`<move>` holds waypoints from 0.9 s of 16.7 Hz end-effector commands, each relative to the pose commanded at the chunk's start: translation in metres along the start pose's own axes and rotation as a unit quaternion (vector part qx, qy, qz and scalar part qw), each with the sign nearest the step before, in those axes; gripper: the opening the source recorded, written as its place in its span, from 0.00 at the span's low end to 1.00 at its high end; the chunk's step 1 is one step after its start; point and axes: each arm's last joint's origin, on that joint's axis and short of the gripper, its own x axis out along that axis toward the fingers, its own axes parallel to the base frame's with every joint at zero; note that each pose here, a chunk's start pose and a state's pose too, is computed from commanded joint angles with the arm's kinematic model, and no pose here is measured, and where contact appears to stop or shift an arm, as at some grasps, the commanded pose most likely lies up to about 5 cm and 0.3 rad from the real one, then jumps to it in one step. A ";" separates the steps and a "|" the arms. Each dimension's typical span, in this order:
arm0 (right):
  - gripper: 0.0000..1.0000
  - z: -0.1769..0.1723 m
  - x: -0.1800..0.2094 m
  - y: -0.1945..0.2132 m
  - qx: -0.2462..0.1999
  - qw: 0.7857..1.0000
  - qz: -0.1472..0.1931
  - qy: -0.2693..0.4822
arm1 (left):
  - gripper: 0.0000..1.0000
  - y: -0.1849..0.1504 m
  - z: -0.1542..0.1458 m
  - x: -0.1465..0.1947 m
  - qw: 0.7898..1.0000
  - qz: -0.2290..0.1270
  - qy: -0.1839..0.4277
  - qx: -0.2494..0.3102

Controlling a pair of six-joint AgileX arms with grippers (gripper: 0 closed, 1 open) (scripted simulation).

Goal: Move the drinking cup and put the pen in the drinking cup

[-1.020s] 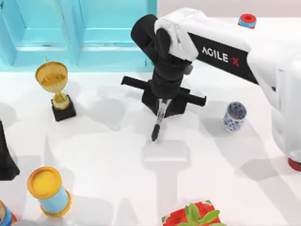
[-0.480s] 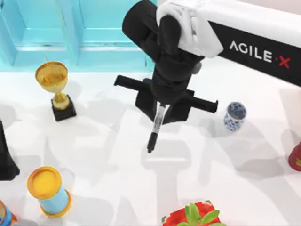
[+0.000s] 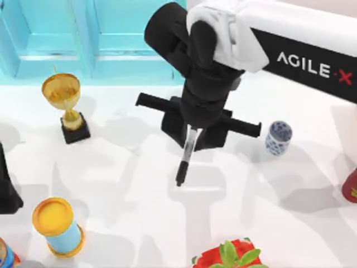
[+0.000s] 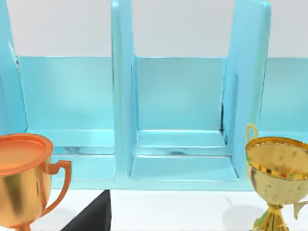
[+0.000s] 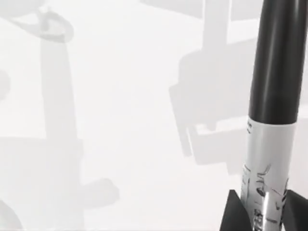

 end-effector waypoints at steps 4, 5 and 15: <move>0.00 -0.003 0.014 -0.003 -0.049 0.997 0.001 -0.056 | 1.00 0.000 0.000 0.000 1.000 0.000 0.000 0.000; 0.00 -0.005 0.019 -0.004 -0.069 0.994 0.002 -0.081 | 1.00 0.000 0.000 0.000 1.000 0.000 0.000 0.000; 0.00 -0.025 0.034 -0.040 -0.184 0.868 0.041 -0.458 | 1.00 0.000 0.000 0.000 1.000 0.000 0.000 0.000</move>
